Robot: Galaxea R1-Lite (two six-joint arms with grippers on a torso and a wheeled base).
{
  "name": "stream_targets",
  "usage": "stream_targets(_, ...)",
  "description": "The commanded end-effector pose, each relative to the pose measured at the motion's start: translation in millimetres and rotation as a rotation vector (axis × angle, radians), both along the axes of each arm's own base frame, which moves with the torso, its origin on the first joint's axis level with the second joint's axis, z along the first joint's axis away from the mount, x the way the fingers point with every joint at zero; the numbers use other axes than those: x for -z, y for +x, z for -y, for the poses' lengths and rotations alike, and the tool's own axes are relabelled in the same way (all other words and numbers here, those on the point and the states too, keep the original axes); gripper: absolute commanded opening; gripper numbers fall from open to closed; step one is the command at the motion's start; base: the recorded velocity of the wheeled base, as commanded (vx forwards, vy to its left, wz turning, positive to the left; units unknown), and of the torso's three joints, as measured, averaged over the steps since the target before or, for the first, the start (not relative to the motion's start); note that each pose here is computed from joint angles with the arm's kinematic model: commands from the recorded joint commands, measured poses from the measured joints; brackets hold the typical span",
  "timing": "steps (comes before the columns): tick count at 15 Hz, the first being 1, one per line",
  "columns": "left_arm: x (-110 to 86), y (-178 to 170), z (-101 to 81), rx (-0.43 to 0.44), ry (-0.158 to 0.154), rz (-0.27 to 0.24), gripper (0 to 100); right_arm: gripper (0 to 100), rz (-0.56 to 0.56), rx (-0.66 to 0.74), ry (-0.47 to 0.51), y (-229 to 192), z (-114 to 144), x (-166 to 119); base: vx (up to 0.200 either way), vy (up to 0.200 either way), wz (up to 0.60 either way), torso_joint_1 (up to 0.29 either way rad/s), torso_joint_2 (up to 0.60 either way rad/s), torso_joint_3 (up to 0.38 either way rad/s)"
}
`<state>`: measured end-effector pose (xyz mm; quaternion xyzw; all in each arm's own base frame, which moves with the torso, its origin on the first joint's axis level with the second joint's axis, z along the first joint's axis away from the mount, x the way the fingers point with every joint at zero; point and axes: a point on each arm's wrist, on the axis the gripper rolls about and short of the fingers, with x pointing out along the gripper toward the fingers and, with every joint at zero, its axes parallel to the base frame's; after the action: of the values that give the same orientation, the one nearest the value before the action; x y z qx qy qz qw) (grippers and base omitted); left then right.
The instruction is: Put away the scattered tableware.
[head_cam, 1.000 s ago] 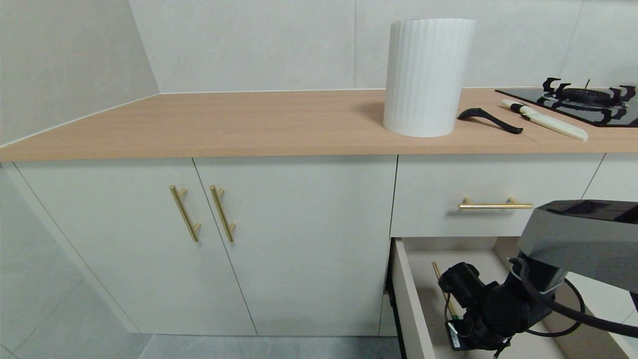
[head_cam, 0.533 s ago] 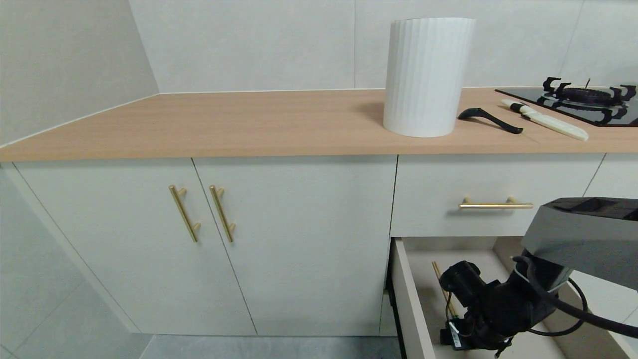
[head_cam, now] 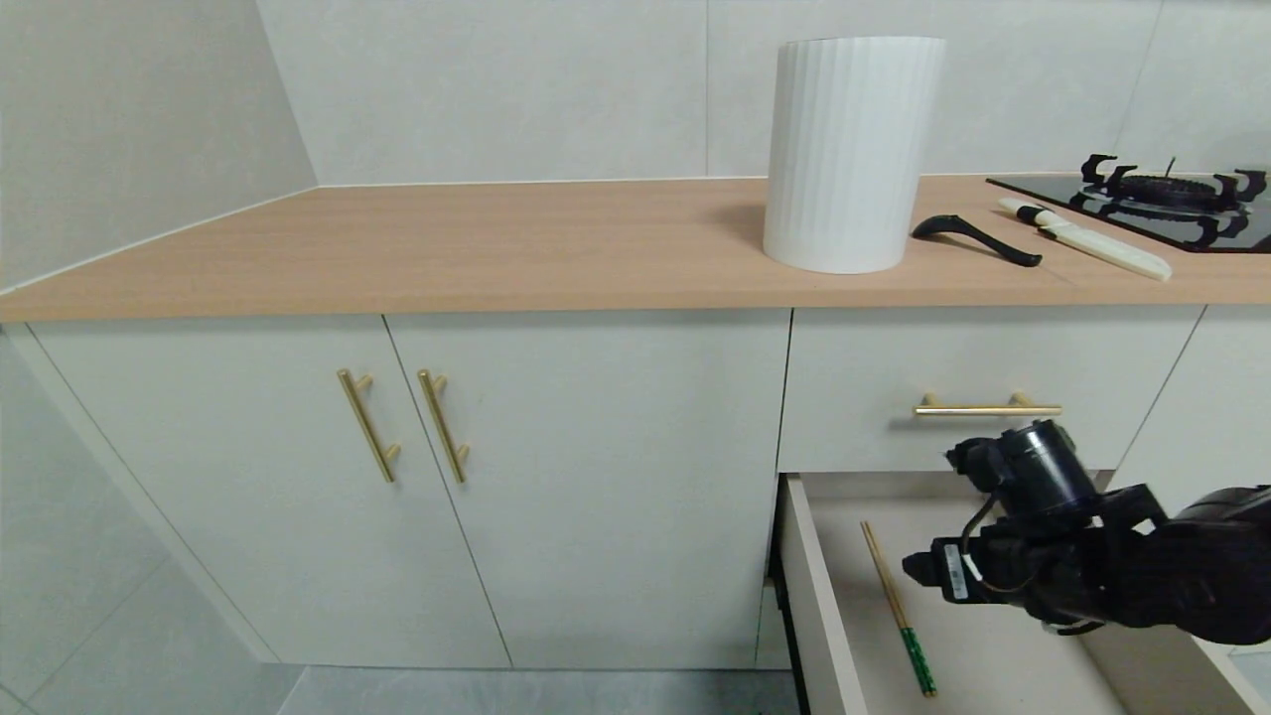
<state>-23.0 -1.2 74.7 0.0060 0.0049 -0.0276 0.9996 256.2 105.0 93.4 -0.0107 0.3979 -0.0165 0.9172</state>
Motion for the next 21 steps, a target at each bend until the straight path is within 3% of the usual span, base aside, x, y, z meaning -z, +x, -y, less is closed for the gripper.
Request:
stream_targets(1,0.1,0,0.0,0.0,0.0,-0.001,100,100,0.209,0.007,0.034,-25,16,-58,0.0,0.0,0.0,0.0,0.0,0.0)
stream_targets(5,0.1,0,0.0,0.0,0.0,-0.001,100,100,0.306,0.013,0.017,-38,32,-83,0.0,0.0,0.0,0.0,0.0,0.0)
stream_targets(11,0.1,0,0.0,0.0,0.0,-0.001,100,100,0.364,0.054,-0.019,-42,51,-98,0.0,0.0,0.0,0.029,-0.14,-0.129)
stream_targets(21,0.1,0,0.0,0.0,0.0,-0.001,100,100,0.367,0.063,-0.024,-42,54,-98,0.0,0.0,0.0,0.17,-0.49,-0.29)
